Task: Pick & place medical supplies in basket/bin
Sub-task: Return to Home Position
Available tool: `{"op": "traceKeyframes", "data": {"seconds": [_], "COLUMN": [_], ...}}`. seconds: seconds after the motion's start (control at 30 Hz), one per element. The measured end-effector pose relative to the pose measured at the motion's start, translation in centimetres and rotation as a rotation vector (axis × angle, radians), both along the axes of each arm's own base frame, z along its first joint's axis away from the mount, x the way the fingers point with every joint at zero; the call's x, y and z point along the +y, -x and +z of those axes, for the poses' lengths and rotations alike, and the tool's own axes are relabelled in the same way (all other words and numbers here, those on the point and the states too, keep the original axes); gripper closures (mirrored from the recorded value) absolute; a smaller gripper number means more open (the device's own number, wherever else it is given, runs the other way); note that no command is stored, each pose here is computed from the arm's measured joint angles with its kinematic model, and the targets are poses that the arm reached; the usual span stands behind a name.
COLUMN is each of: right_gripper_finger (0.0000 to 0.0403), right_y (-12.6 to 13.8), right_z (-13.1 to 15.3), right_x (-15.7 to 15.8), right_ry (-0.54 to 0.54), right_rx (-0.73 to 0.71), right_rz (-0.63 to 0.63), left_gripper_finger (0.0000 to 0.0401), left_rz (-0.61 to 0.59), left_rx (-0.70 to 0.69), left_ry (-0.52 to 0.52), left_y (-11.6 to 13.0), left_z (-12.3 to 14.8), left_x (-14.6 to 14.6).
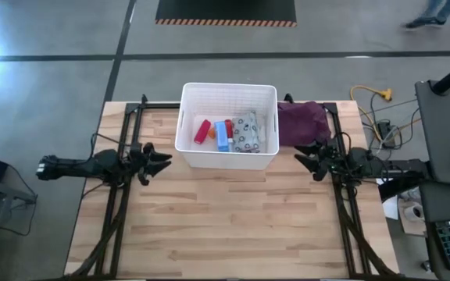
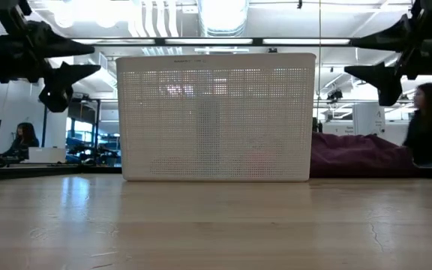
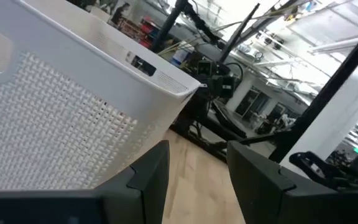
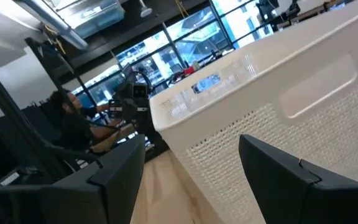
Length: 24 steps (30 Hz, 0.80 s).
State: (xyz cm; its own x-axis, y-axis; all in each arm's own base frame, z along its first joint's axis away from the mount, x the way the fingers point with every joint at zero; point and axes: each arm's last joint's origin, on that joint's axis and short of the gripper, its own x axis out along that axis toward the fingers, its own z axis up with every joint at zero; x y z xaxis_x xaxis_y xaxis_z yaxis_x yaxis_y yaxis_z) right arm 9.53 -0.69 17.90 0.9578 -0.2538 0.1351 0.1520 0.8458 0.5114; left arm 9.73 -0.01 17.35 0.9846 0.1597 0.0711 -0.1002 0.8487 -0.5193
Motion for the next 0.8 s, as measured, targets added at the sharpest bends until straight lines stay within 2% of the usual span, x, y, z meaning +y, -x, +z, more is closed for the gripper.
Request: {"op": "traceKeyframes", "data": {"seconds": [0.53,0.8], "right_gripper_finger": [0.0151,0.0158], "right_y": [-0.34,-0.1], "right_z": [-0.71,-0.79], "right_x": [0.0,0.01], "right_ry": [-0.013,-0.013], "right_rx": [0.084,0.083], "right_rz": [0.002,0.003], "left_gripper_finger": [0.0256,0.0256], "left_rz": [0.003,0.008], "left_rx": [0.106,0.007], "left_ry": [-0.002,0.005], "left_y": [-0.55,0.07], "left_z": [-0.91,-0.12], "left_x": [-0.05,0.05]}}
